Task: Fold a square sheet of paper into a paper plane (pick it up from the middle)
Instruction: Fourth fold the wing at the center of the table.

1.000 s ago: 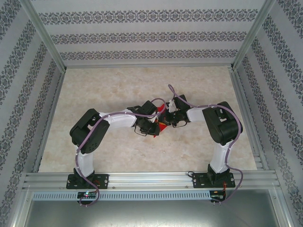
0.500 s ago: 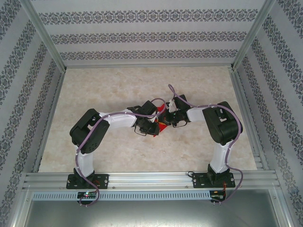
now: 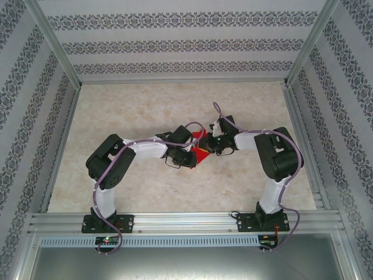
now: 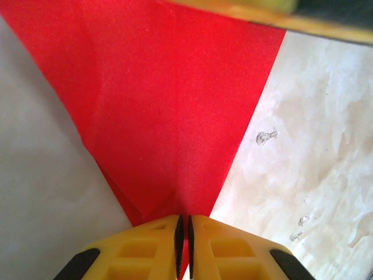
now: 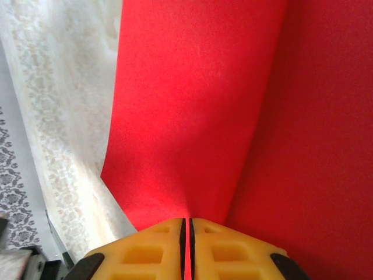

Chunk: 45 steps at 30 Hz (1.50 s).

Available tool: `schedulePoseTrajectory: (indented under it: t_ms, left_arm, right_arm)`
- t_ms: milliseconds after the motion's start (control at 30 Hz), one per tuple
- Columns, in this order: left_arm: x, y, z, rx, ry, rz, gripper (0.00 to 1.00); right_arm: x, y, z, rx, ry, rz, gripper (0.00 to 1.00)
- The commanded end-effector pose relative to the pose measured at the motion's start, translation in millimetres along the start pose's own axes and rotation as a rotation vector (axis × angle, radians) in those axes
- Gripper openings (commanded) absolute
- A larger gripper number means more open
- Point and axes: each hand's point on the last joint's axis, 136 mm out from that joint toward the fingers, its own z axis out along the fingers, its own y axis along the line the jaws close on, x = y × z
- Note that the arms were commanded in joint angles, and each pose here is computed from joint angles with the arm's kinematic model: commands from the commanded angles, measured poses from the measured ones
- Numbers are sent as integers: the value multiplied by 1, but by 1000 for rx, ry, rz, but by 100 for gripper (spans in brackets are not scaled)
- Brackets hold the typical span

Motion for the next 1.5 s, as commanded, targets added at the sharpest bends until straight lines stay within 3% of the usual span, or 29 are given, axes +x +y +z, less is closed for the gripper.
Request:
schedulePoseTrajectory:
  t_ms: [0,567,1067,1467]
  left_arm:
    - [27,23,14,-40,80,-29,15]
    - [27,29,9,-4,59,-16,10]
    - [18,9,0,76,33,-26,9]
    - [-32,-22,-32,142,-146,-21,10]
  right_arm:
    - [0,9,-10,-18,-20,15,12]
    - [35,24,14,-116,32,139,5]
    - [31,-41,17,123,26,158,4]
    - [37,-53,23,139,54,169,3]
